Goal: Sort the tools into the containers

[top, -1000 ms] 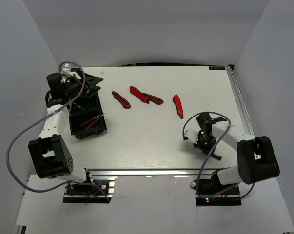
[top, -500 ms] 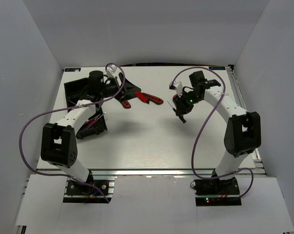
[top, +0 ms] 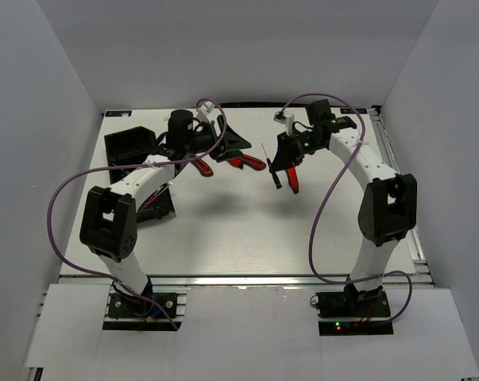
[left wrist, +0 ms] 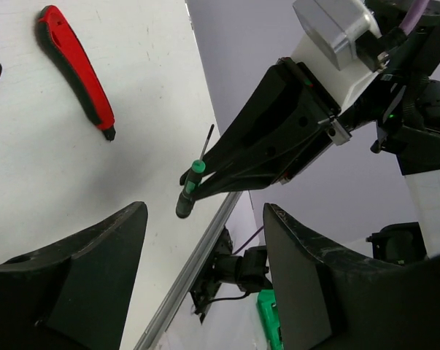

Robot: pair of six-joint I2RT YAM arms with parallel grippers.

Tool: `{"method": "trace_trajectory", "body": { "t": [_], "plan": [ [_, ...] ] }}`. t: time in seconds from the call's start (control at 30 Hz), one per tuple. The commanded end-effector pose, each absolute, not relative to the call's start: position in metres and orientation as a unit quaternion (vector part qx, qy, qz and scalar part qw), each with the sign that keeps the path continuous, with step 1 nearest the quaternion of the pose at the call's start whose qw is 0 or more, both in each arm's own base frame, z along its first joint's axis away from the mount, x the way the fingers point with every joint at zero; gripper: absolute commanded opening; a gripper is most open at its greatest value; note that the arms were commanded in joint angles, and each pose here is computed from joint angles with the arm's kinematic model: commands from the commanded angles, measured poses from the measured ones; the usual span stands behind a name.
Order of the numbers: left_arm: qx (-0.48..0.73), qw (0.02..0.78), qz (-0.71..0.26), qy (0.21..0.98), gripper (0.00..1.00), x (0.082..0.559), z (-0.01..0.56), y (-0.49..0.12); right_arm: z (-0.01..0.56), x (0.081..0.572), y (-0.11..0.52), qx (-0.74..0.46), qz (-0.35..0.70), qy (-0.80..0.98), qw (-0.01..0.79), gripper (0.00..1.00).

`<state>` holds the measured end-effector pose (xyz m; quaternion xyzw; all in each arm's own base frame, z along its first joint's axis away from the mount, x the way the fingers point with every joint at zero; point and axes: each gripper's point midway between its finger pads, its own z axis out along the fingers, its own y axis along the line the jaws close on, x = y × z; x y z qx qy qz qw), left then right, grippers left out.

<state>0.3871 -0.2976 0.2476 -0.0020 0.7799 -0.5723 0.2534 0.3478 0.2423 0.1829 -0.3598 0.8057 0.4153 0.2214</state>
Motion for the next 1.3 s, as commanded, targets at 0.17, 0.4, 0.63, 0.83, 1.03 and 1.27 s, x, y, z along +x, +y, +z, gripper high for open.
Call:
{"method": "trace_trajectory", "body": {
  "t": [0.17, 0.4, 0.63, 0.83, 1.03, 1.27],
  "plan": [
    [0.03, 0.265, -0.576, 0.772, 0.72, 0.394, 0.254, -0.323, 0.219, 0.349, 0.265, -0.344, 0.469, 0.778, 0.237, 0.0],
    [0.052, 0.256, -0.585, 0.768, 0.64, 0.394, 0.256, -0.342, 0.221, 0.344, 0.272, -0.345, 0.482, 0.772, 0.23, 0.0],
    [0.066, 0.235, -0.593, 0.767, 0.49, 0.389, 0.25, -0.357, 0.22, 0.342, 0.275, -0.348, 0.486, 0.769, 0.226, 0.0],
    [0.079, 0.219, -0.605, 0.761, 0.07, 0.385, 0.248, -0.362, 0.218, 0.341, 0.274, -0.35, 0.484, 0.77, 0.226, 0.0],
    [0.079, 0.226, -0.598, 0.765, 0.0, 0.386, 0.248, -0.36, 0.217, 0.338, 0.273, -0.365, 0.483, 0.762, 0.23, 0.5],
    [0.078, 0.262, -0.524, 0.807, 0.0, 0.405, 0.24, -0.33, 0.214, 0.336, 0.266, -0.395, 0.458, 0.757, 0.246, 0.9]
  ]
}}
